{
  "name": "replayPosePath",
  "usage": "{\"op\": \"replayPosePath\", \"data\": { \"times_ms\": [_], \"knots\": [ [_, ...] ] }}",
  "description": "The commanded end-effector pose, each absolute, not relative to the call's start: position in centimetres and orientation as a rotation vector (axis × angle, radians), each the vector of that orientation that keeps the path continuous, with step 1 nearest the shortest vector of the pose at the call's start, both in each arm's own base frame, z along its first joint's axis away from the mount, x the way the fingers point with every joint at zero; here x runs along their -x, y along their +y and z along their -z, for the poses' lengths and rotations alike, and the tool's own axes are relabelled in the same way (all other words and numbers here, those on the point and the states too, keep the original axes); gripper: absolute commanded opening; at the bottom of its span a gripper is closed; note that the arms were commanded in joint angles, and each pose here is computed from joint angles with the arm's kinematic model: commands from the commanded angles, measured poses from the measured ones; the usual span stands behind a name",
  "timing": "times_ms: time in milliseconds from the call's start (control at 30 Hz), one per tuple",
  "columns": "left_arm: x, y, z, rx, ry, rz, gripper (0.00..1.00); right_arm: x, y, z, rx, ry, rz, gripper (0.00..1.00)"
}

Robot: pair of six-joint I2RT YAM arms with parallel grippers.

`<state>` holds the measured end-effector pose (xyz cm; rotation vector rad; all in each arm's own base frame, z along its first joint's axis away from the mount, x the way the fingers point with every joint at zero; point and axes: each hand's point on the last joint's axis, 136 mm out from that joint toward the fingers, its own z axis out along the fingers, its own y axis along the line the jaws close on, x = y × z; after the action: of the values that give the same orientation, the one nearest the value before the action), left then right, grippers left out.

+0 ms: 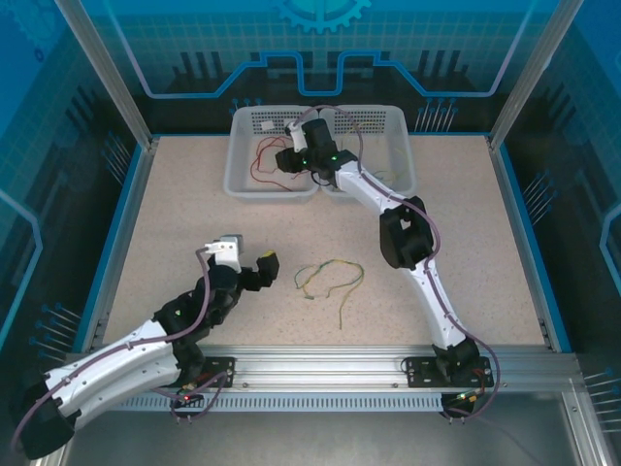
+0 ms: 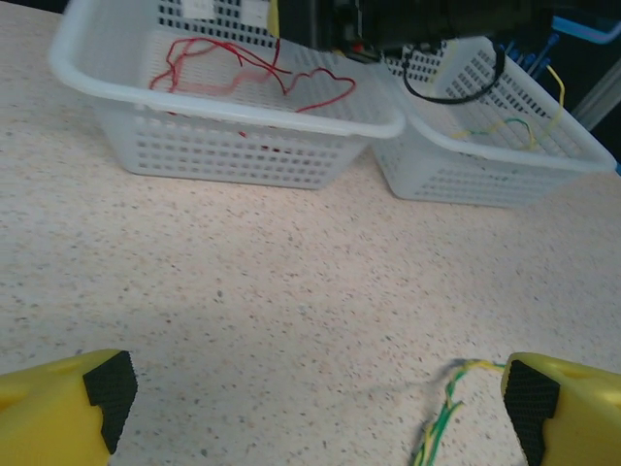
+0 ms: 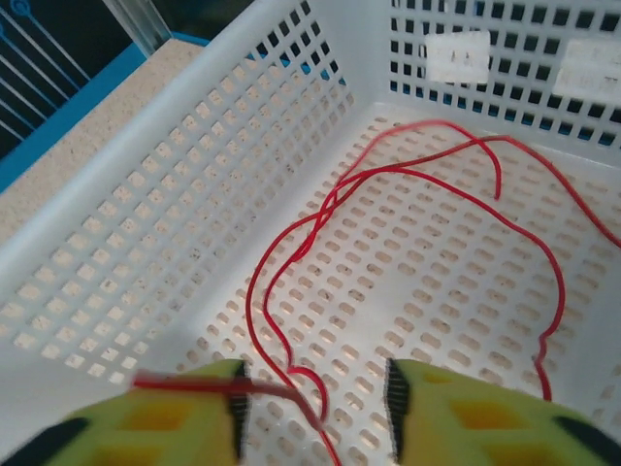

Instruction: Untangle the cables

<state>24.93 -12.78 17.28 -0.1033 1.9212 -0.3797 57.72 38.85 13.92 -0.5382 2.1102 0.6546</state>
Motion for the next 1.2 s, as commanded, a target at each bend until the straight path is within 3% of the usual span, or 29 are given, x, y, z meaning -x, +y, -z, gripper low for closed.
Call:
{"op": "replayPosePath", "data": {
  "times_ms": [0,233,300,367,633,800,1000,1067,1167],
  "knots": [
    [-25.4,-10.8,-17.5,0.175,1.901,0.31,0.99,-55.9,39.6,-17.3,0.573,2.045,-0.688,0.58],
    [-27.6,-10.8,-18.5,0.226,1.966,0.472,0.99,-50.5,36.4,-26.3,0.552,1.925,-0.69,0.72],
    [-28.6,-11.7,-18.8,0.216,2.024,0.526,0.99,-48.3,35.0,-28.0,0.552,1.877,-0.679,0.91],
    [-29.8,-12.8,-18.5,0.175,2.103,0.528,0.99,-45.9,33.6,-29.0,0.567,1.853,-0.69,0.98],
    [-32.1,-17.8,-17.4,-0.05,2.208,0.626,0.99,-36.1,28.5,-29.2,0.623,1.814,-0.706,0.94],
    [-30.0,-20.9,-14.5,-0.28,2.297,0.567,0.94,-29.7,26.5,-23.0,0.756,1.836,-0.757,0.75],
    [-27.8,-21.9,-10.4,-0.328,2.422,0.535,0.88,-25.9,24.9,-16.1,0.818,1.954,-0.761,0.57],
    [-27.3,-22.3,-9.6,-0.353,2.43,0.553,0.88,-24.3,24.9,-14.5,0.876,1.955,-0.784,0.56],
    [-26.8,-22.7,-8.4,-0.388,2.435,0.552,0.88,-23.5,24.7,-12.4,0.919,1.977,-0.696,0.65]
  ]
}}
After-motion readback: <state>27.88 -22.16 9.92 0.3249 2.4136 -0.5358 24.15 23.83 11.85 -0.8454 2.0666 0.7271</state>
